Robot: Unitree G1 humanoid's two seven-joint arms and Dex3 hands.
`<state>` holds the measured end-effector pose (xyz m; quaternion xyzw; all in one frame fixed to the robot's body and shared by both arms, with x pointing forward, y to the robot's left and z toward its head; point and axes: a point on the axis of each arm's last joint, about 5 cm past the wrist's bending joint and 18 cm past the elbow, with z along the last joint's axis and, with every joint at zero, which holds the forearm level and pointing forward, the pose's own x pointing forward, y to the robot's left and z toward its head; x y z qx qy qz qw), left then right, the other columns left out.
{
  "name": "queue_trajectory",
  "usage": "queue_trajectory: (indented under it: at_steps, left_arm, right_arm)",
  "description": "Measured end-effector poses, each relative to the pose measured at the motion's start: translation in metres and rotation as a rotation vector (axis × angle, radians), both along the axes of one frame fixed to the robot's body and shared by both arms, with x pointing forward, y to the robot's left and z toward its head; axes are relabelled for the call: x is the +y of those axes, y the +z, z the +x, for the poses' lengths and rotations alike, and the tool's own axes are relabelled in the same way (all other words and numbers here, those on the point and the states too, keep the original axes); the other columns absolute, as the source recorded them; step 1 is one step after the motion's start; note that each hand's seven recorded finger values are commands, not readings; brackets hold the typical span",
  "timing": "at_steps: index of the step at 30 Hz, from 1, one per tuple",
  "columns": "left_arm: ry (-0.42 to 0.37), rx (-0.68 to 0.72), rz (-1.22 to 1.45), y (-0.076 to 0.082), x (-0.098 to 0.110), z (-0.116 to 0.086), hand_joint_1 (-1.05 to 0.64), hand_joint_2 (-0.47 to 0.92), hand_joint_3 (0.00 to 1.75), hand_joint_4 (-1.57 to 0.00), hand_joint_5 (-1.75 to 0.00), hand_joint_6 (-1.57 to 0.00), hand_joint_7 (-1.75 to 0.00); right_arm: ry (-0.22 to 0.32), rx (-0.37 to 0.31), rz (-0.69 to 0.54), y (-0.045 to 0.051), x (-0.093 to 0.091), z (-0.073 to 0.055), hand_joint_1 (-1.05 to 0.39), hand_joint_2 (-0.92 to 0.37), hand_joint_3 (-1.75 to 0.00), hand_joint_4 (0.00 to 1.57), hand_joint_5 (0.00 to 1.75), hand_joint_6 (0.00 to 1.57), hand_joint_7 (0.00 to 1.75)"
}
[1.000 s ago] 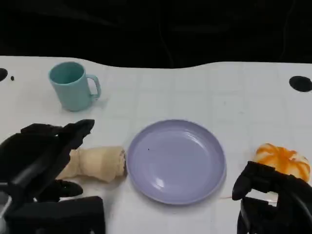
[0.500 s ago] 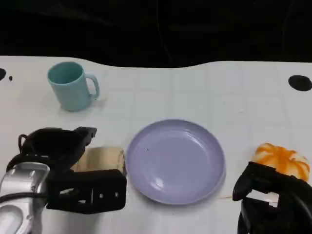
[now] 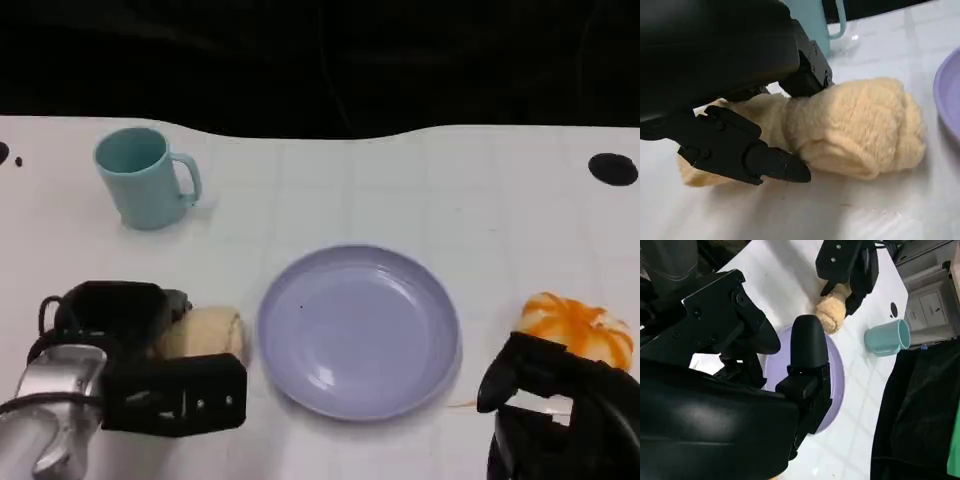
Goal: Grasp the towel on the left side of the plate with the left hand and place it into the plate.
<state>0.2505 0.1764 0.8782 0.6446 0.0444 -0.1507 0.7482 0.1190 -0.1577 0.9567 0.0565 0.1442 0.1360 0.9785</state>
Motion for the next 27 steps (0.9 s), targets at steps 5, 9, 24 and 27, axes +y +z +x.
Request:
queue_trajectory:
  at_steps: [5, 9, 24, 27]
  left_arm:
    - [0.016, -0.112, -0.088, -0.008, 0.005, -0.013, -0.23, 0.87, 0.33, -0.83, -1.75, -0.52, -1.74]
    - [0.049, -0.287, -0.147, -0.001, 0.006, -0.016, -0.21, 0.73, 0.66, -0.86, -1.75, -0.56, -1.75]
    - [-0.094, -0.386, -0.389, 0.057, -0.046, -0.018, -0.25, 0.52, 1.06, -0.91, -1.75, -0.65, -1.75]
    - [-0.152, -0.333, -0.406, 0.066, -0.064, -0.018, -0.24, 0.48, 1.04, -0.90, -1.75, -0.65, -1.75]
  right_arm:
    - [0.000, -0.001, 0.000, 0.0001, 0.000, 0.000, -0.07, -0.50, -1.38, 0.79, 1.75, 0.61, 1.68]
    - [0.000, -0.001, 0.000, 0.0002, 0.000, 0.000, -0.07, -0.50, -1.38, 0.78, 1.75, 0.61, 1.68]
    - [0.003, 0.009, -0.003, -0.0003, -0.001, 0.000, -0.07, -0.49, -1.38, 0.79, 1.75, 0.63, 1.67]
    - [0.004, 0.009, -0.003, -0.0003, 0.000, 0.000, -0.08, -0.49, -1.37, 0.79, 1.75, 0.63, 1.67]
